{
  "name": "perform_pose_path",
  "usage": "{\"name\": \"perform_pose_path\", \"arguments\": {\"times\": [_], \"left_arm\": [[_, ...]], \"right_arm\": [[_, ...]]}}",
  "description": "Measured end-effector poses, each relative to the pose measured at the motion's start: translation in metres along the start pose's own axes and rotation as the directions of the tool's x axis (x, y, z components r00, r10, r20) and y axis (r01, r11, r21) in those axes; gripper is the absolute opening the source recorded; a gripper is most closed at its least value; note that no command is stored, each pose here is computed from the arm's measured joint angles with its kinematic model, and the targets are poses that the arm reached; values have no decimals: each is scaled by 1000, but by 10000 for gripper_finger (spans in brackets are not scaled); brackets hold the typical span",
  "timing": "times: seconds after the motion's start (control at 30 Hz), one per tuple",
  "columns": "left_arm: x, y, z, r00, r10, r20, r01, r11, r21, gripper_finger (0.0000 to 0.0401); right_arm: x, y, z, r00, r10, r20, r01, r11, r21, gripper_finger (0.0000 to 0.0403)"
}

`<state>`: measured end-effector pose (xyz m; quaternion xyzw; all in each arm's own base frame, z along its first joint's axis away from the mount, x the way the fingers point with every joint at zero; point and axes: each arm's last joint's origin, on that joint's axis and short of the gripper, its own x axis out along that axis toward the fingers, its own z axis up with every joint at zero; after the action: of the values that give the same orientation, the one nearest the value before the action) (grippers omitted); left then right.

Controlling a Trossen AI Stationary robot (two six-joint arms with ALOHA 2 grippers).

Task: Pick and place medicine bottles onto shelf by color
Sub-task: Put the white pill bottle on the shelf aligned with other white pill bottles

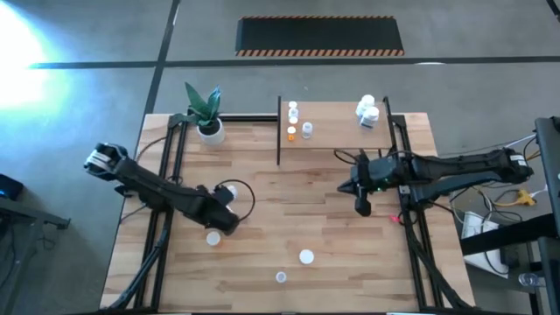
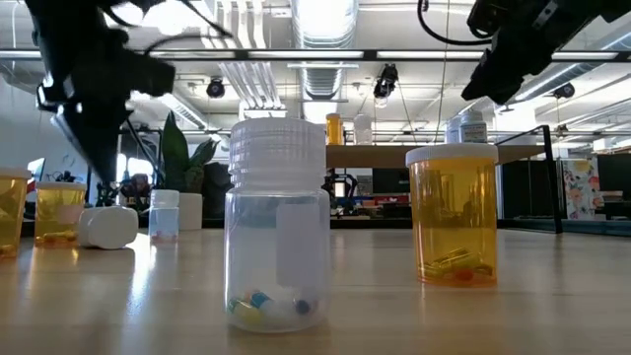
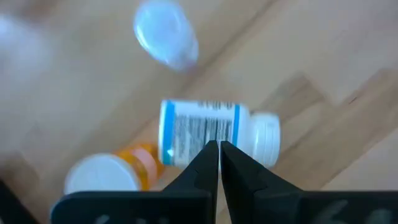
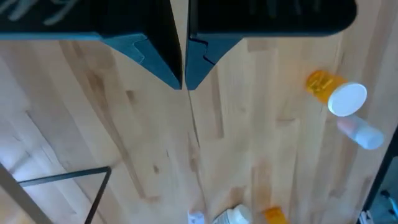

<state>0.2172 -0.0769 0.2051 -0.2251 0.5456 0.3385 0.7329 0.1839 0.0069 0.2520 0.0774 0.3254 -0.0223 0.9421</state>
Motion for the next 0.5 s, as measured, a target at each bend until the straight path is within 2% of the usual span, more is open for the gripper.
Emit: {"name": "perform_pose_path", "arguments": {"times": [0.13, 0.27, 0.33, 0.4, 0.5], "left_arm": [[24, -9, -2, 988, 71, -135, -66, 997, 38, 1], [30, -26, 3, 986, 91, -142, -81, 994, 68, 1], [31, -44, 11, 996, 5, -89, 5, 995, 104, 1], [30, -69, 24, 989, -145, 25, 138, 974, 180, 1], [23, -102, 40, 923, -339, 183, 252, 890, 380, 1]], "right_arm": [[-4, 5, 0, 1000, 20, 18, -20, 1000, -10, 12], [-9, 6, 1, 999, 30, 39, -29, 999, -15, 12], [-11, 5, 1, 998, 30, 48, -30, 999, -14, 12], [-12, 5, 1, 998, 30, 52, -30, 999, -14, 12], [-12, 5, 1, 998, 30, 50, -30, 1000, -8, 12]]}}
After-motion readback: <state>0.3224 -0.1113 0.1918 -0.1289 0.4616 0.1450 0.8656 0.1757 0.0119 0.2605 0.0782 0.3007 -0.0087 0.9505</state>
